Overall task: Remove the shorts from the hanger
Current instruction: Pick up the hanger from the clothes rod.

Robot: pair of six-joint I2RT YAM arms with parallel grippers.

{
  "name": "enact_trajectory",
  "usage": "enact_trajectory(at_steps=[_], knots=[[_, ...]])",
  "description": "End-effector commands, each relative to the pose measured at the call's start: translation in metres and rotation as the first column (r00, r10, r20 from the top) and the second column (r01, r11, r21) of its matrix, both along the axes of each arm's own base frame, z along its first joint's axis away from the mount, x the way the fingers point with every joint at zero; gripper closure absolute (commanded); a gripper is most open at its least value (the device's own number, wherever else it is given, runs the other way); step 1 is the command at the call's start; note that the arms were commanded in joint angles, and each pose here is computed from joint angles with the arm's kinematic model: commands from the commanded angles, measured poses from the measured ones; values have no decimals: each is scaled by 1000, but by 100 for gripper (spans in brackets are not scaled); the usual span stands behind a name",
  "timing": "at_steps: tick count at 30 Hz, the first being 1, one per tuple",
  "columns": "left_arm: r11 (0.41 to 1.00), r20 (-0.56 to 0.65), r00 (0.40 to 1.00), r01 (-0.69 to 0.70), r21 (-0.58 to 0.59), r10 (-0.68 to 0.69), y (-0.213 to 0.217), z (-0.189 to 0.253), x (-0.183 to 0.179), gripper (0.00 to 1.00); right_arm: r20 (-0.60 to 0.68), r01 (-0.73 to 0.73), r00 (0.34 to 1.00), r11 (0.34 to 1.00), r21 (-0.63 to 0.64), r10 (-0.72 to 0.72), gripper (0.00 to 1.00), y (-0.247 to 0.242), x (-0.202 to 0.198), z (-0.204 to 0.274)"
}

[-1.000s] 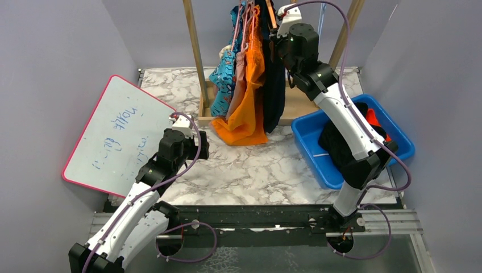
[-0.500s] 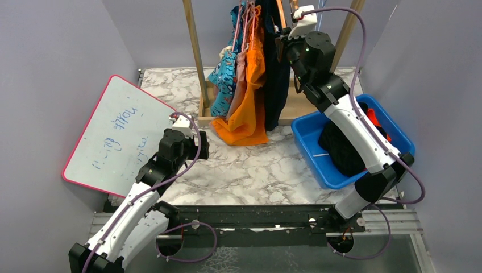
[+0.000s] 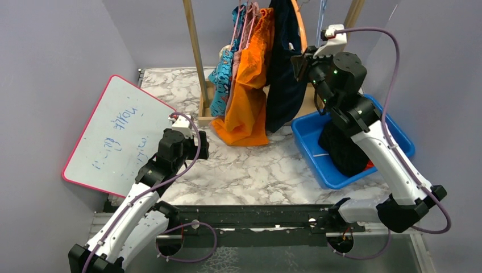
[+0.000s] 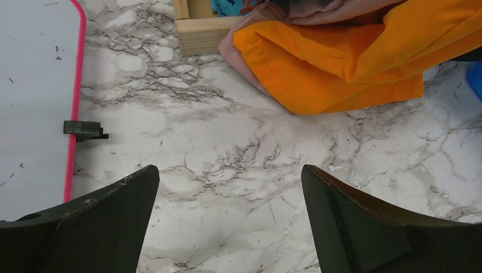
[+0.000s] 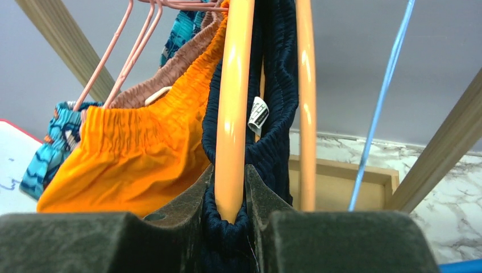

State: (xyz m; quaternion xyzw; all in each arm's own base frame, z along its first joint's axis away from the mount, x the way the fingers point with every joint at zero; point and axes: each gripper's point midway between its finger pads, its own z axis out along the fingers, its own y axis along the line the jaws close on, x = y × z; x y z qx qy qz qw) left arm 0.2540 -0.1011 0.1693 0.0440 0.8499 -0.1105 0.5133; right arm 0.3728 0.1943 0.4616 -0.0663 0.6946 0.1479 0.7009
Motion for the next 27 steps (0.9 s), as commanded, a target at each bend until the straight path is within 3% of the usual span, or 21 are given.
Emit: enact_trajectory(at_steps=[1, 4, 11, 18, 27], knots=[[1000, 32, 999, 12, -17, -11, -4, 14, 1, 2, 56, -78, 996, 993, 83, 73, 98, -2, -31, 31], [1000, 34, 999, 5, -16, -4, -2, 14, 1, 2, -5, -106, 994, 993, 50, 106, 98, -1, -40, 11], [1000, 35, 999, 2, -19, -2, -2, 14, 1, 2, -103, -24, 994, 1000, 10, 25, 98, -25, -52, -18], [1000, 27, 1000, -2, -17, 2, -2, 12, 2, 2, -230, -118, 967, 992, -41, 106, 98, -22, -77, -49], [1000, 17, 1000, 8, -13, -7, -4, 10, 2, 2, -153, -102, 983, 995, -2, 101, 98, -46, -108, -18]])
